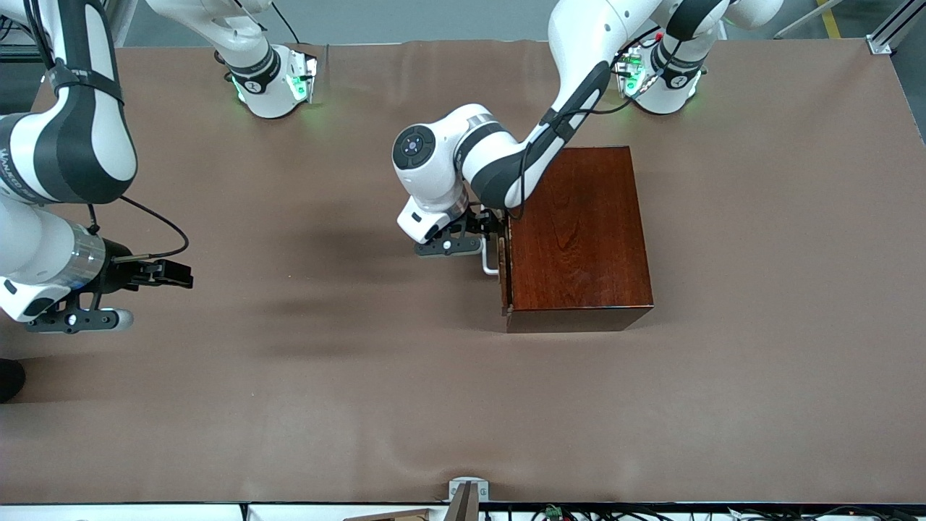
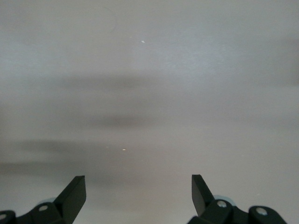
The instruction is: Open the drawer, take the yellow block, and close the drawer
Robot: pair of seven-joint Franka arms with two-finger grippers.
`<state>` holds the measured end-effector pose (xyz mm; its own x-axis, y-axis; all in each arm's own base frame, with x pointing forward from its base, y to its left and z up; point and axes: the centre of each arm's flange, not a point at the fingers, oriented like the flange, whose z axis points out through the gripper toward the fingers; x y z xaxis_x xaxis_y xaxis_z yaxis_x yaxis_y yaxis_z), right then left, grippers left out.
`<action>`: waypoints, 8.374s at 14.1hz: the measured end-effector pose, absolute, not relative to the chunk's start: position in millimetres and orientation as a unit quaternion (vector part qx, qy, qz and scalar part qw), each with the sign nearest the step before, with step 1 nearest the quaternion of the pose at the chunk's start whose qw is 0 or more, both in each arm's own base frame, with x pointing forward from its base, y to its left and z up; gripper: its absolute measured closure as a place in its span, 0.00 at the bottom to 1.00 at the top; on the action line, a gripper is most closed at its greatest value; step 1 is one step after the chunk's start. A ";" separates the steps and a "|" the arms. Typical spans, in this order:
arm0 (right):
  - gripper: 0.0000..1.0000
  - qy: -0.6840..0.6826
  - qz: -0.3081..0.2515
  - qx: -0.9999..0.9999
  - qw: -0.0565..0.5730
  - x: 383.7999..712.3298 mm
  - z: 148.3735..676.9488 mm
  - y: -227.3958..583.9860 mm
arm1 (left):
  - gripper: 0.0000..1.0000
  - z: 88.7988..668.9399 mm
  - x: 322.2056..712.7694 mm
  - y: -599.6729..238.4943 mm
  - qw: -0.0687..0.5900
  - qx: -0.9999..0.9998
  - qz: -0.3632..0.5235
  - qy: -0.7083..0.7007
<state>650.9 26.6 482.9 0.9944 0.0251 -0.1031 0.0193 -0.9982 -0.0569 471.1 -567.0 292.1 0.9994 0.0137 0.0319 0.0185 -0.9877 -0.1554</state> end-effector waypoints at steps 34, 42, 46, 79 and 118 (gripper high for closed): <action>0.00 0.393 0.121 -0.910 0.057 645.5 460.0 46.9 | 0.00 375.9 477.4 -602.9 -0.086 -0.994 -0.063 -0.040; 0.00 0.486 0.133 -0.863 0.024 629.2 458.6 152.8 | 0.00 610.8 556.6 -335.1 0.009 -0.992 -0.046 -0.115; 0.00 0.518 0.133 -0.845 0.008 611.5 458.9 215.2 | 0.00 621.4 589.4 -210.4 0.012 -0.997 -0.023 -0.075; 0.00 0.650 0.087 -0.754 0.029 513.1 317.8 510.6 | 0.00 578.4 570.2 -114.6 0.005 -0.996 -0.025 -0.091; 0.44 0.403 0.096 -0.909 0.042 610.9 456.3 263.1 | 0.00 577.8 570.0 -119.1 0.005 -0.996 -0.025 -0.088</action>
<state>610.9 263.1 456.3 0.6564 -0.7250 -0.2087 -0.7411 -0.6713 0.0009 570.0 -119.1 577.8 0.9831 0.1755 0.0515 0.1760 -0.9844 -0.0047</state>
